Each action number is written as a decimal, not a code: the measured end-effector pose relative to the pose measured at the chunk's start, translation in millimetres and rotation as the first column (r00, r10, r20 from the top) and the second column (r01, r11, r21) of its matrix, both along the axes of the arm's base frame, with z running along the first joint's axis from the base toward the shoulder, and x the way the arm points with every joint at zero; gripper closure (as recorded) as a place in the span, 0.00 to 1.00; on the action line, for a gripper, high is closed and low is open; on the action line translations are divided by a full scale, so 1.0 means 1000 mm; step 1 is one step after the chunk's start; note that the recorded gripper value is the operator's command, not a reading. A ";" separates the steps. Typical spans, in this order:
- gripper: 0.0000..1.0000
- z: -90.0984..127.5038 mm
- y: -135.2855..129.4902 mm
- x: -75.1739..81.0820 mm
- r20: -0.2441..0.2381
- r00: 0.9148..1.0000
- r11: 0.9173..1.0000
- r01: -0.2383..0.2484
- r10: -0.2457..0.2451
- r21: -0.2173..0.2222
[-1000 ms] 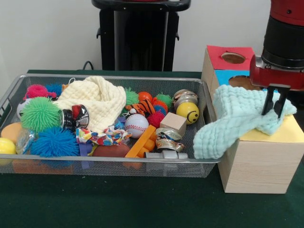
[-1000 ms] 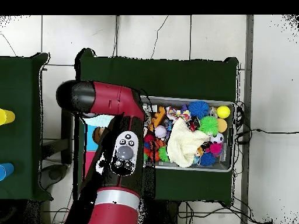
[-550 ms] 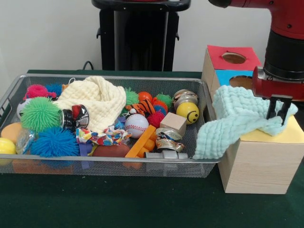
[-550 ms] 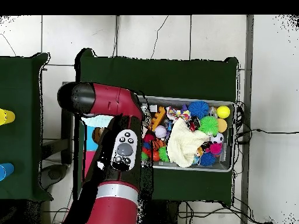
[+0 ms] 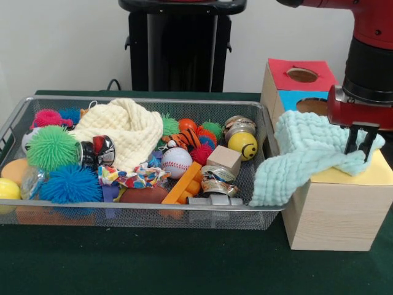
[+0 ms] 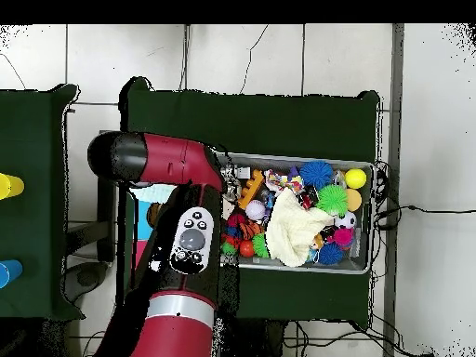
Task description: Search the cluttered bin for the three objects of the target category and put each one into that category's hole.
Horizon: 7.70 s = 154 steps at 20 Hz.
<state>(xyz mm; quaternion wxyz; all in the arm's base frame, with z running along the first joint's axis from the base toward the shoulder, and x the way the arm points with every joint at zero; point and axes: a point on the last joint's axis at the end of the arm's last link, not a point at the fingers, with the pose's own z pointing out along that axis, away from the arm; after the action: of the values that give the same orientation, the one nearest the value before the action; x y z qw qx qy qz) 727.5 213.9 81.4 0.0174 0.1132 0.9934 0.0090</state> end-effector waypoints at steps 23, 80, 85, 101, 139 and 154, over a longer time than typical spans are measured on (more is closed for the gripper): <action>1.00 -0.024 -0.006 -0.012 -0.030 0.999 0.999 -0.011 0.010 -0.051; 1.00 -0.060 -0.008 -0.005 -0.001 1.000 0.997 -0.029 0.029 -0.070; 1.00 -0.060 -0.008 -0.005 -0.001 1.000 0.997 -0.029 0.029 -0.069; 0.00 -0.066 -0.007 -0.005 -0.001 1.000 0.997 -0.030 0.030 -0.068; 0.00 -0.060 -0.015 -0.010 -0.034 0.999 0.999 0.025 -0.024 0.029; 0.00 -0.052 -0.015 -0.014 -0.032 0.999 0.999 0.030 -0.029 0.038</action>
<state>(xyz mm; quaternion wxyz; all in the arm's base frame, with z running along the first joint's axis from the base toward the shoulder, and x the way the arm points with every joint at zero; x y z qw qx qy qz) 713.5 199.0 29.4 -0.0003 0.1282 0.9914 0.0262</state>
